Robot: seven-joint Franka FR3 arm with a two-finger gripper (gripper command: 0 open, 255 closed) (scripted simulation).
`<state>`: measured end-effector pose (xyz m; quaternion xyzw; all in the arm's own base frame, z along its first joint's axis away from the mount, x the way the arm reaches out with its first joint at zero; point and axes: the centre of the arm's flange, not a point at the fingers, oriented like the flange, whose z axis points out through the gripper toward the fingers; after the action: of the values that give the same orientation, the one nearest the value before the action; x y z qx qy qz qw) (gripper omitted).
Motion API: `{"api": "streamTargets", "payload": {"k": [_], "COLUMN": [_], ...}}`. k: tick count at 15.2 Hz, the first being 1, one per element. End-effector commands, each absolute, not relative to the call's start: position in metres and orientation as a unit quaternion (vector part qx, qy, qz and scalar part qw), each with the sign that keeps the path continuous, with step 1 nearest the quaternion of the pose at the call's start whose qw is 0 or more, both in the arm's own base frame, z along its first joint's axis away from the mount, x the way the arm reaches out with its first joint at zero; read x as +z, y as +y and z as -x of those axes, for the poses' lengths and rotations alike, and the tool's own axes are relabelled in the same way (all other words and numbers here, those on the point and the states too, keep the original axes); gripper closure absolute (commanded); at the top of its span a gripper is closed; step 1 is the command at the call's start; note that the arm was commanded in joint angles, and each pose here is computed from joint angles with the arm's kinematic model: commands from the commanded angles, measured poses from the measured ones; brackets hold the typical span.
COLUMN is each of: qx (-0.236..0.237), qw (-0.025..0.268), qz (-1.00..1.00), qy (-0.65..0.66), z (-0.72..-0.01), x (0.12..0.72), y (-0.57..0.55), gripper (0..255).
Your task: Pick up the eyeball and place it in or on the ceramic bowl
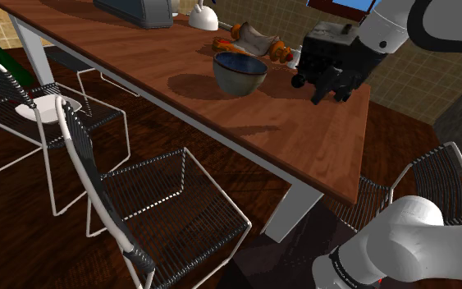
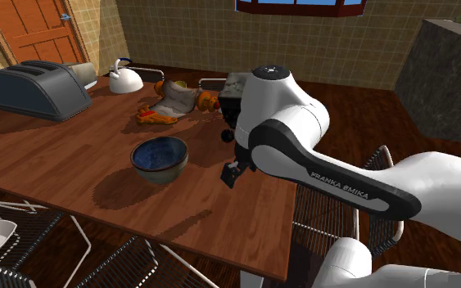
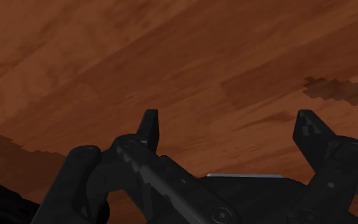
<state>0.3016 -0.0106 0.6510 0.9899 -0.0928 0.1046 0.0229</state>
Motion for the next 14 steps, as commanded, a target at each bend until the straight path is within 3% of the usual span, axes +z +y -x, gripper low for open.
{"api": "streamTargets", "payload": {"k": [1, 14], "qx": [0.105, 0.126], "qw": [0.023, 0.042], "qz": [-0.990, -0.988], "qy": [-0.093, -0.082], "z": [-0.302, -0.411], "x": [0.651, 0.623], "y": [-0.011, -0.129], "gripper": [0, 0]}}
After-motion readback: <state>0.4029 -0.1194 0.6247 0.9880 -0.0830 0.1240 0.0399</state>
